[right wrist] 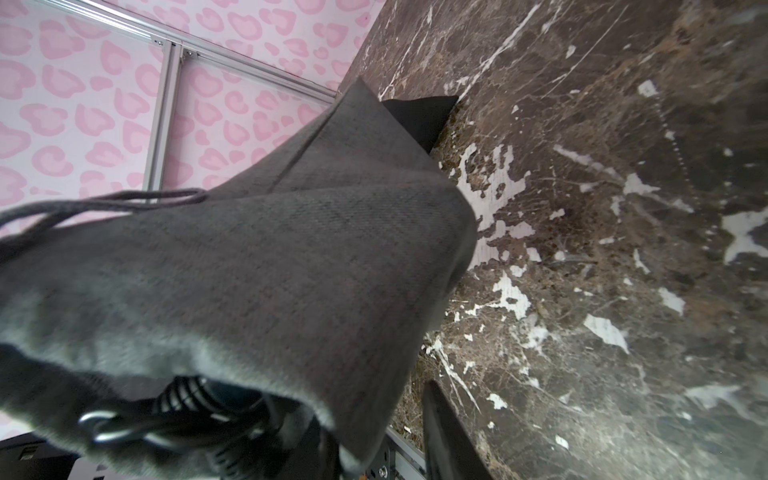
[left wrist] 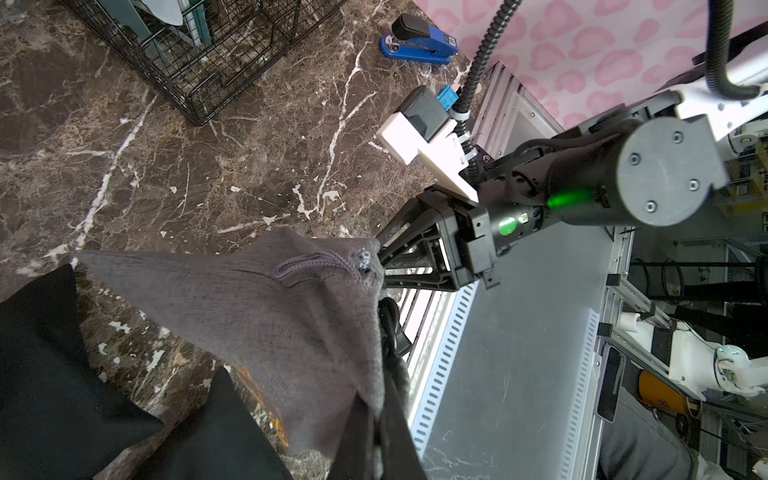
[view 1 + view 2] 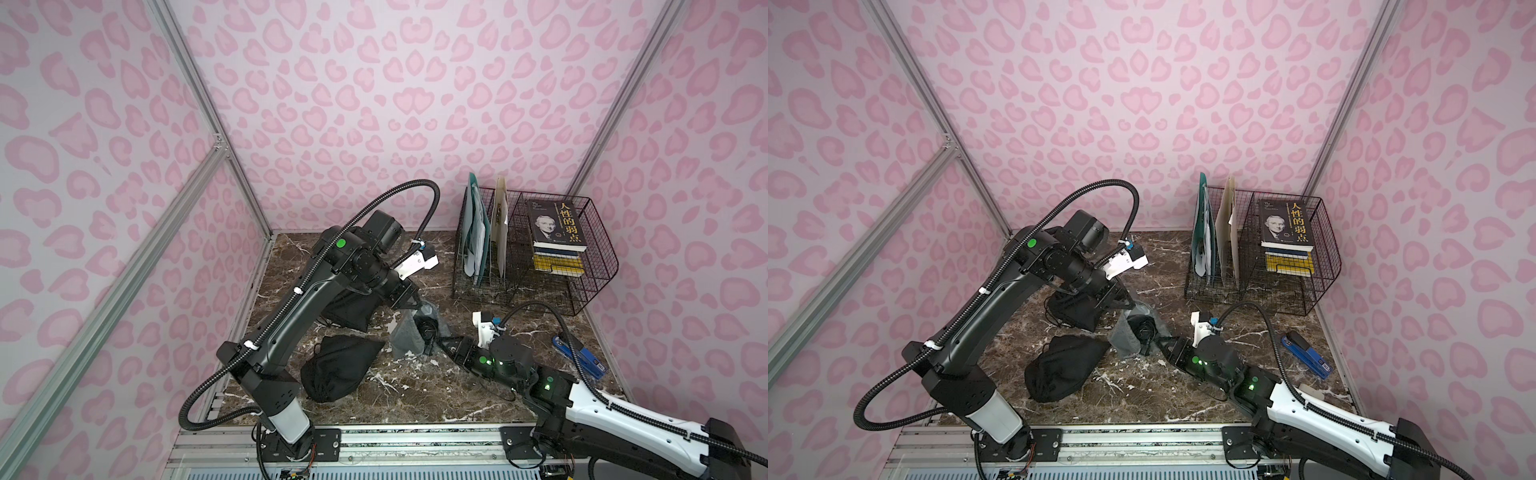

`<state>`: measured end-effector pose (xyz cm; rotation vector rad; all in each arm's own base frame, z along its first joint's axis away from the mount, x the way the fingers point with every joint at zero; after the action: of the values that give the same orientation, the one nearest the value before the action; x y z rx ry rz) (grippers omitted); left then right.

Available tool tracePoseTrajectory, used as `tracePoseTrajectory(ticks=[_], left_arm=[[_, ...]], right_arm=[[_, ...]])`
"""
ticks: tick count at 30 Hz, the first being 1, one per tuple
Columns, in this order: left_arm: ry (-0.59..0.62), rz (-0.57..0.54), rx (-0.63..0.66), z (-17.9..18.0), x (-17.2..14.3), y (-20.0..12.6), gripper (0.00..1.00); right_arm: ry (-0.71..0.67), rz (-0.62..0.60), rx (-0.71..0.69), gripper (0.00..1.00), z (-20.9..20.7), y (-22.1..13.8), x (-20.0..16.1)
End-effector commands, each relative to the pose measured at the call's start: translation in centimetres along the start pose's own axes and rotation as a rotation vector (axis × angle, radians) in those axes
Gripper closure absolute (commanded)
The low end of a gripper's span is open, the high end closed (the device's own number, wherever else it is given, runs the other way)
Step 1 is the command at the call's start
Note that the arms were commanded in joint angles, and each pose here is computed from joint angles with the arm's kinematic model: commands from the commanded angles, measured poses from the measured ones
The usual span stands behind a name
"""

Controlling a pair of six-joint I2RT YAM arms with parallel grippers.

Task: Pack away hair dryers
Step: Adjust the drawstring bag at the center of the board.

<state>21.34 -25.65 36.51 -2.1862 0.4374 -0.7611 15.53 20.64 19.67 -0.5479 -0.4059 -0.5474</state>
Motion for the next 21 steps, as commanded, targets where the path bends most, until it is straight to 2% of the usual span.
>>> tracePoseTrajectory(ticks=[1,6,8,14,18,21], left_arm=[[0.015,-0.024,-0.056,-1.0,-0.1,-0.6,0.99],[0.014,-0.029,-0.06,-1.0,-0.4,-0.8,0.99],[0.006,-0.027,-0.058,-0.8,-0.4,-0.6,0.99],[-0.067,-0.008,0.026,1.7,-0.3,1.1,0.99],[-0.169,0.018,0.151,5.5,-0.8,2.7,0.99],[-0.269,0.018,0.19,8.3,-1.0,2.8,0.99]], right_arm=[[-0.004,-0.042,0.042,0.71,0.6,0.1,0.6],[-0.015,-0.073,0.051,0.89,1.1,-0.4,1.4],[-0.016,-0.081,0.056,1.0,1.4,-0.7,1.7],[-0.053,-0.045,0.043,1.0,2.3,-1.0,2.7],[-0.097,0.034,0.008,1.0,3.2,-0.8,3.7],[-0.128,0.086,-0.011,1.0,3.7,-0.5,4.4]])
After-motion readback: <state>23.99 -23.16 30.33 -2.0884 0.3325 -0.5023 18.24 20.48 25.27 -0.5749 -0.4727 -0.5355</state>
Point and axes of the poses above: each gripper's point midway between its finger pads, its own y axis out along the fingers, its own z axis along the line the jaws close on, x = y × z, the point moved 6 cm from there along -y, back along the fingers, and after that the axes turned 15 degrees about -y, right-handed, at the moved point
